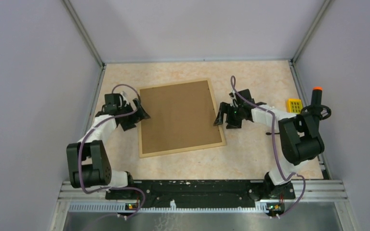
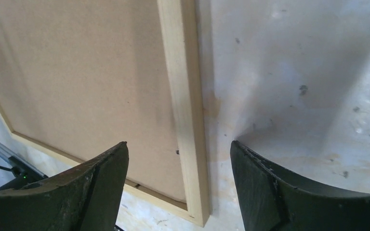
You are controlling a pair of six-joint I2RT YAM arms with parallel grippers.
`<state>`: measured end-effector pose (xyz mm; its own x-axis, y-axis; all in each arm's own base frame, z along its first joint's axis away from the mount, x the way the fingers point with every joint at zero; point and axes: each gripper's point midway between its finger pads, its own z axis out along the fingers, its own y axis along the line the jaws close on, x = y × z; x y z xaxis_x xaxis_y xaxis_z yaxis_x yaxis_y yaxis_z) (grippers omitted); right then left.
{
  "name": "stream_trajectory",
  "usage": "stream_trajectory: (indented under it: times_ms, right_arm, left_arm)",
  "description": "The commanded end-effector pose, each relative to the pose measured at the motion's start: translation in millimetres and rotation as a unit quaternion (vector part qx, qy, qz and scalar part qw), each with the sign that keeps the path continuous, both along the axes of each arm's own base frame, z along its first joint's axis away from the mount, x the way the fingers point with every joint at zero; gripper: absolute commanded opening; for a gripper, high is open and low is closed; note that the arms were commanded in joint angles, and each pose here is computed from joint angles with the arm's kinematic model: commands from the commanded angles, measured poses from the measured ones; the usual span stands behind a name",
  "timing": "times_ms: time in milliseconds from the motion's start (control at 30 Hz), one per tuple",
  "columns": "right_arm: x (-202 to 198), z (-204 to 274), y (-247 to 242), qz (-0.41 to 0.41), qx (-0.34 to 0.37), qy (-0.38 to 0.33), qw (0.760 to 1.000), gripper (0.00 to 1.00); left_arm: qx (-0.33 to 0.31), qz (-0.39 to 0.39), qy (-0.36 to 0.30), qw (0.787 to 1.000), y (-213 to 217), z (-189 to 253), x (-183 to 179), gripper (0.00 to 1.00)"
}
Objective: Put the photo into the frame
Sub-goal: Adjust the photo frame at the center of the board.
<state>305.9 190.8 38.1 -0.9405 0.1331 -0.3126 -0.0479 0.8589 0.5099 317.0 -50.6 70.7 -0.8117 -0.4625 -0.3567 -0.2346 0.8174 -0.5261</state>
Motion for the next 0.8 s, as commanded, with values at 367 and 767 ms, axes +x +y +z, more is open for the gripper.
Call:
stream_trajectory:
  times_ms: [367, 767]
  right_arm:
    - [49.2, 3.6, 44.1, 0.021, 0.049, -0.045, 0.998, 0.74]
    - [161.7, 27.8, 105.9, 0.061, 0.075, -0.107, 0.990, 0.74]
  left_arm:
    - [-0.037, 0.089, 0.099, 0.990, 9.1, -57.2, -29.7, 0.97]
    - [-0.119, -0.099, 0.105, 0.982, -158.3, -17.4, -158.0, 0.95]
